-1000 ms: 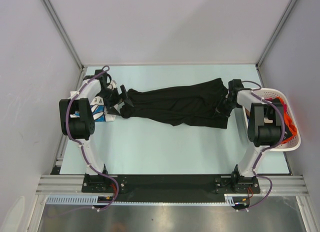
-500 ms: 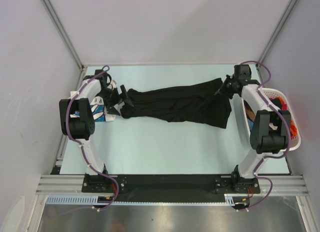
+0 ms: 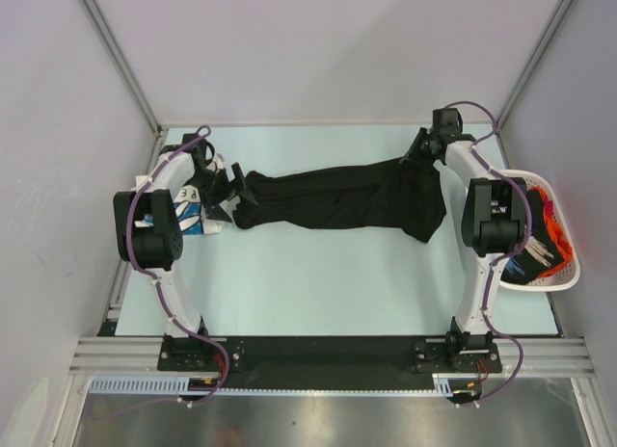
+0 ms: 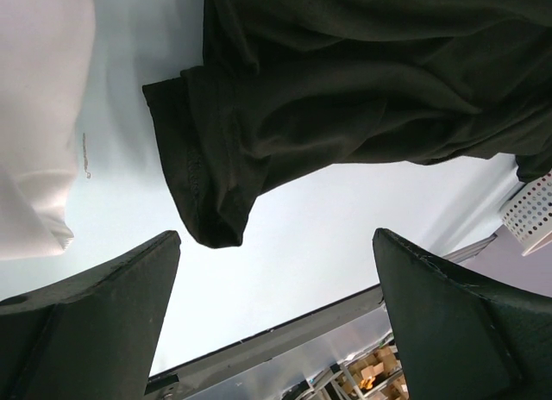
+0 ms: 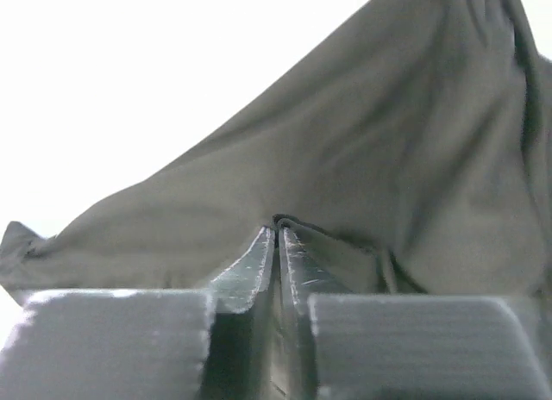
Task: Fold and stack the t-shirts
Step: Fold the tshirt
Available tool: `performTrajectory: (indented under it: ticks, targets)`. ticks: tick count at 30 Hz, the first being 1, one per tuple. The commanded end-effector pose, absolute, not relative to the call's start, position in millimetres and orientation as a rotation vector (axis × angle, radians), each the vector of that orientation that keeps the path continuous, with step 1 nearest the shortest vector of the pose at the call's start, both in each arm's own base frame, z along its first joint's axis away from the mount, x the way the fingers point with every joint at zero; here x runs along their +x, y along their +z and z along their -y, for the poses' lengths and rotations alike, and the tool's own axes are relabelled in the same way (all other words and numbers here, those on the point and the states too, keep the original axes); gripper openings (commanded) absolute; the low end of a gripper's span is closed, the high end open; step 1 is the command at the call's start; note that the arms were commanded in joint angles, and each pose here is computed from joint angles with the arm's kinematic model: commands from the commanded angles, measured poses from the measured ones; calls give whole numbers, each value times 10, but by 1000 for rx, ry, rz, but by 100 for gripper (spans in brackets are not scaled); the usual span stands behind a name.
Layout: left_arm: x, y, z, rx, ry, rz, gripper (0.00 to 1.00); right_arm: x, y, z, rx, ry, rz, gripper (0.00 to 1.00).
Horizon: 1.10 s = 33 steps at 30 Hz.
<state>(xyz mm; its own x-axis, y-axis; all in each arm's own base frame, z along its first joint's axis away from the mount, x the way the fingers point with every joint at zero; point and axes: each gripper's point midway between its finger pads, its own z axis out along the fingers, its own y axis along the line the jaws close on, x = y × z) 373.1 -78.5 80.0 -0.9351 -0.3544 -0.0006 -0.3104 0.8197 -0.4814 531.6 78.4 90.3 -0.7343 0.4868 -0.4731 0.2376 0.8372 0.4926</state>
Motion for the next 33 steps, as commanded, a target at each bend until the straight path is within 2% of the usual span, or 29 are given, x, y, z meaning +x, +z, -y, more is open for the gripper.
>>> performTrajectory:
  ticks: [1, 2, 3, 4, 5, 6, 12, 16, 19, 26, 33]
  targets:
    - [3739, 1012, 788, -472, -753, -2863, 100, 5553, 1048, -755, 509, 474, -2369, 47]
    - [3749, 1017, 794, -468, -754, -2860, 100, 5482, 1147, -740, 478, 441, -2363, 58]
    - [3745, 1018, 796, -468, -756, -2861, 100, 5434, 1192, -650, 485, 370, -2350, 76]
    - [3748, 1017, 801, -467, -760, -2859, 100, 5373, 1253, -626, 472, 335, -2341, 83]
    - [3743, 993, 801, -470, -761, -2865, 100, 5298, 1573, -564, 460, 317, -2281, 89]
    - [3744, 990, 808, -468, -767, -2862, 100, 5148, 1482, -487, 459, 273, -2308, 97]
    - [3743, 897, 861, -463, -794, -2875, 100, 4430, 1629, -139, 534, 242, -2360, 97]
    - [3770, 885, 903, -449, -815, -2874, 100, 3977, 1260, -110, 585, 231, -2465, 95]
    - [3781, 892, 921, -431, -823, -2873, 100, 3813, 1031, -128, 645, 232, -2522, 93]
    - [3751, 894, 916, -418, -819, -2876, 100, 3857, 623, -292, 707, 343, -2582, 82]
    - [3698, 899, 910, -420, -813, -2879, 100, 4154, 501, -348, 666, 349, -2584, 81]
